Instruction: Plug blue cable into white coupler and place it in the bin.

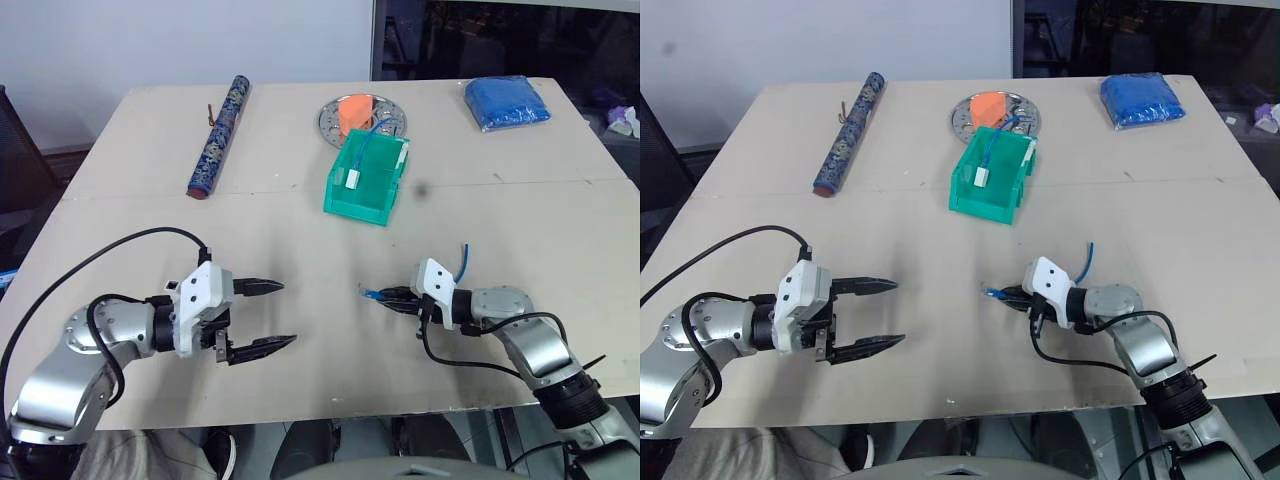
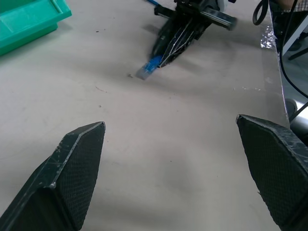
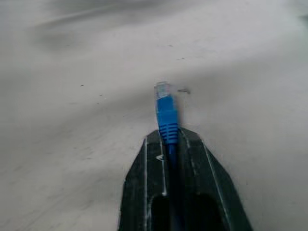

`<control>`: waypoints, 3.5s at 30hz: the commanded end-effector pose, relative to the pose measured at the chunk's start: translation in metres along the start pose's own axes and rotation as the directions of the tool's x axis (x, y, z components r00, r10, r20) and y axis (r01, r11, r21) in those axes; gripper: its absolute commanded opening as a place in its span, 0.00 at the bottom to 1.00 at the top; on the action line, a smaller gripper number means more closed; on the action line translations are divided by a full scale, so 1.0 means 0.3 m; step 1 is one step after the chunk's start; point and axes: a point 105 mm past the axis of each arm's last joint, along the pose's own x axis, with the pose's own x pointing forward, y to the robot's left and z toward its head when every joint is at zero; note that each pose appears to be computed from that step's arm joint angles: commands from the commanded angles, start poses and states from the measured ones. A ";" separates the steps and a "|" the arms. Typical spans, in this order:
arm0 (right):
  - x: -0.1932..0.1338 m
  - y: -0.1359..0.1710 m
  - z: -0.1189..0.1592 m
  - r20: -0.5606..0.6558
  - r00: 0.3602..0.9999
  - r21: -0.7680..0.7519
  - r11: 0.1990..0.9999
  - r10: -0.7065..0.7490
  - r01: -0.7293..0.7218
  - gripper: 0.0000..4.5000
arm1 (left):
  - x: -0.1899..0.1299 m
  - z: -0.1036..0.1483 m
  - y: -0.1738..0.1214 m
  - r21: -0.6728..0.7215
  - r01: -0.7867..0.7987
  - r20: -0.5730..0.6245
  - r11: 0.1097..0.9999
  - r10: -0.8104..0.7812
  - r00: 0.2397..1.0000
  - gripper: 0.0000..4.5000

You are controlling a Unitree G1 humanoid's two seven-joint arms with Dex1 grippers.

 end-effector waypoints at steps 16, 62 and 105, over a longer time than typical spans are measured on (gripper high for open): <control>0.100 -0.115 0.126 0.022 0.985 -0.142 0.976 0.170 -0.165 0.23 | 0.095 -0.014 0.069 0.050 0.115 -0.034 0.992 -0.113 0.993 1.00; -0.213 0.088 0.129 0.393 0.856 0.648 0.762 -0.336 0.002 1.00 | 0.413 0.175 0.126 -0.166 0.520 0.309 0.838 -0.456 0.834 0.01; -0.267 -0.165 0.203 0.485 0.731 0.662 0.747 -0.480 0.051 0.00 | -0.119 0.100 0.098 -0.072 -0.867 0.217 0.492 0.857 0.468 0.92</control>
